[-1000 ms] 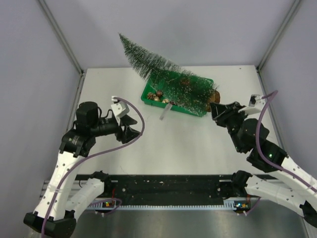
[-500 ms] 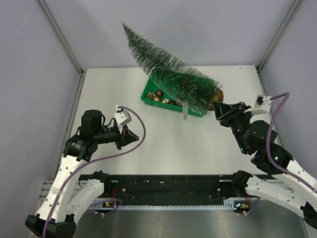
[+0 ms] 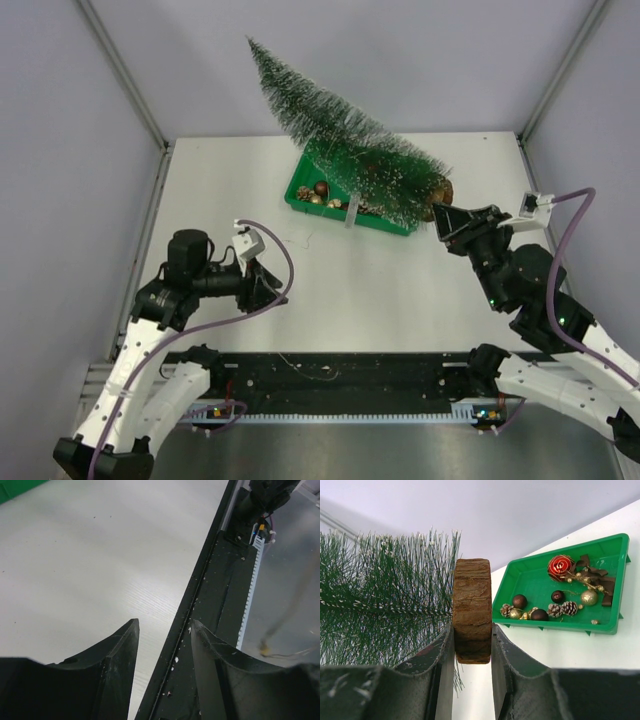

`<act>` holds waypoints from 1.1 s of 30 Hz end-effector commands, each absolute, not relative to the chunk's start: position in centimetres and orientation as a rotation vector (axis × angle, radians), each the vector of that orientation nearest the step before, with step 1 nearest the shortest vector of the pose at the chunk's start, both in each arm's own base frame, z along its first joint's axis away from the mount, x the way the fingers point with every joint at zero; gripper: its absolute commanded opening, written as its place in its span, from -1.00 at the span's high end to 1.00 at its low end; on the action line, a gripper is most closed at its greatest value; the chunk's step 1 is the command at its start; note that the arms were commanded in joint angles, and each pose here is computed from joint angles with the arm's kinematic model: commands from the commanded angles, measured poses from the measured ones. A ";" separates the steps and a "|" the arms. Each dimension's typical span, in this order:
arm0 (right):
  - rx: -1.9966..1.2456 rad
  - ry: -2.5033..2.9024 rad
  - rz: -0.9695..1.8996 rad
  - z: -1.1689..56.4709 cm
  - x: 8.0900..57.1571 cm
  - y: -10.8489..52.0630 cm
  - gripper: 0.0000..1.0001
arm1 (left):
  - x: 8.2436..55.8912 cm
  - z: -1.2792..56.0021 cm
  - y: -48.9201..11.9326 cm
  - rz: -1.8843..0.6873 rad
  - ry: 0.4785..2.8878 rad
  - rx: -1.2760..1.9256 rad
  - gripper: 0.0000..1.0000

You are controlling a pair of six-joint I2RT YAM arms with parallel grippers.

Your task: Decorate the small christmas tree

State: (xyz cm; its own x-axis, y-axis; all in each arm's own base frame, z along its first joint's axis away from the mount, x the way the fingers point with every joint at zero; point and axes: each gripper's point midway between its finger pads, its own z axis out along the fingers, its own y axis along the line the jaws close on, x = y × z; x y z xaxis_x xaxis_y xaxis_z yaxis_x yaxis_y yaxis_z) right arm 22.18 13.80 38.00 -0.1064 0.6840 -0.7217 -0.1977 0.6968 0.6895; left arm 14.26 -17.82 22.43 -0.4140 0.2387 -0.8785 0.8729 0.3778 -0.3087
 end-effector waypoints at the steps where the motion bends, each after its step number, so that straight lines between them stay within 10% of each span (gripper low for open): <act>1: 0.473 1.376 0.914 42.9 21.3 13.1 1.00 | 12.3 24.6 -19.2 -1.178 1.684 1.061 -0.04; 33: 0.434 1.322 0.909 46.6 20.9 12.5 1.00 | 9.2 26.3 -18.5 -1.105 1.448 1.336 -0.25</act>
State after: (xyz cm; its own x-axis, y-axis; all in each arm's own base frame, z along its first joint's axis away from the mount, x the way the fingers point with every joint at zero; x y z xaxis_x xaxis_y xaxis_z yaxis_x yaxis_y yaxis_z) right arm 21.73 13.25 41.97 -0.0674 0.7060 -0.7050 -0.2410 0.6742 0.6981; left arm 10.94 -18.14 24.23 -0.1471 0.2793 -0.9489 0.9831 0.1467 -0.1092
